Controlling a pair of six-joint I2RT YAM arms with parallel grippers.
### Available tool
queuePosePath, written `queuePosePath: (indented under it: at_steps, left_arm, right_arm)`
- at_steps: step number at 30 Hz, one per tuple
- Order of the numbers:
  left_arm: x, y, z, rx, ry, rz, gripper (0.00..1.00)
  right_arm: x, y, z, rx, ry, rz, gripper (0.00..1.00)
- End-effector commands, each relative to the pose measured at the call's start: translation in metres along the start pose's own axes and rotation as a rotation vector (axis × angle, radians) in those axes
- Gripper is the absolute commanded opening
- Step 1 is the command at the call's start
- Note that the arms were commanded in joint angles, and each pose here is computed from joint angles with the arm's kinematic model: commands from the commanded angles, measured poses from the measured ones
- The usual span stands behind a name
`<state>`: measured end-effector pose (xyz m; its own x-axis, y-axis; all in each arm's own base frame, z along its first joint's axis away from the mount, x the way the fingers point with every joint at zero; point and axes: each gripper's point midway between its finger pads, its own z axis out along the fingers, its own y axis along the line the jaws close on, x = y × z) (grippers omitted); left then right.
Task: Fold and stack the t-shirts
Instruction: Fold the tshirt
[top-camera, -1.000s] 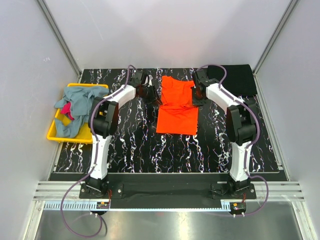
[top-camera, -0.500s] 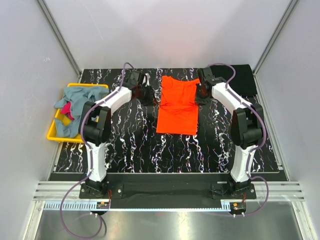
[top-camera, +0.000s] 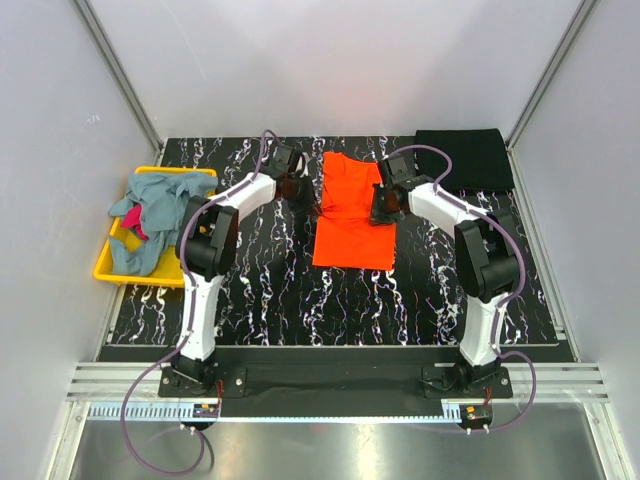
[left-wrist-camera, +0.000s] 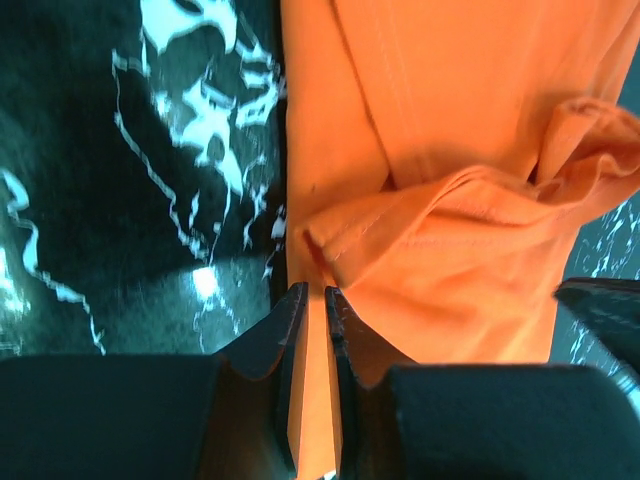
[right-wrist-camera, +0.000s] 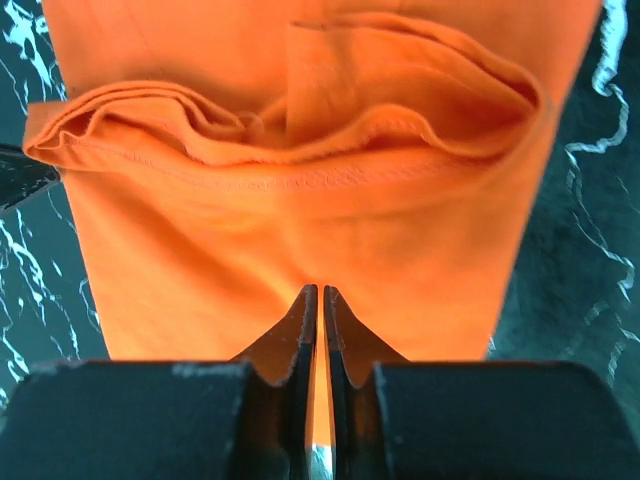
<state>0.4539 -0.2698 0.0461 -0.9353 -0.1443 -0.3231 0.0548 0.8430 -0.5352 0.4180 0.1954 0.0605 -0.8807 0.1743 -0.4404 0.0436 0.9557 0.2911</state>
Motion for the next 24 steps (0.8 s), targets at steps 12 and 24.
queuePosePath:
  at_steps: [12,24]
  left_arm:
    - [-0.047,-0.018,0.004,0.077,-0.080,0.041,0.21]
    - [-0.081,-0.016,0.005,0.152,-0.108,0.006,0.29]
  right_arm:
    - [-0.045,0.007,0.018,0.017,-0.133,-0.005,0.12]
    - [-0.086,-0.019,0.020,0.112,-0.195,0.012,0.19]
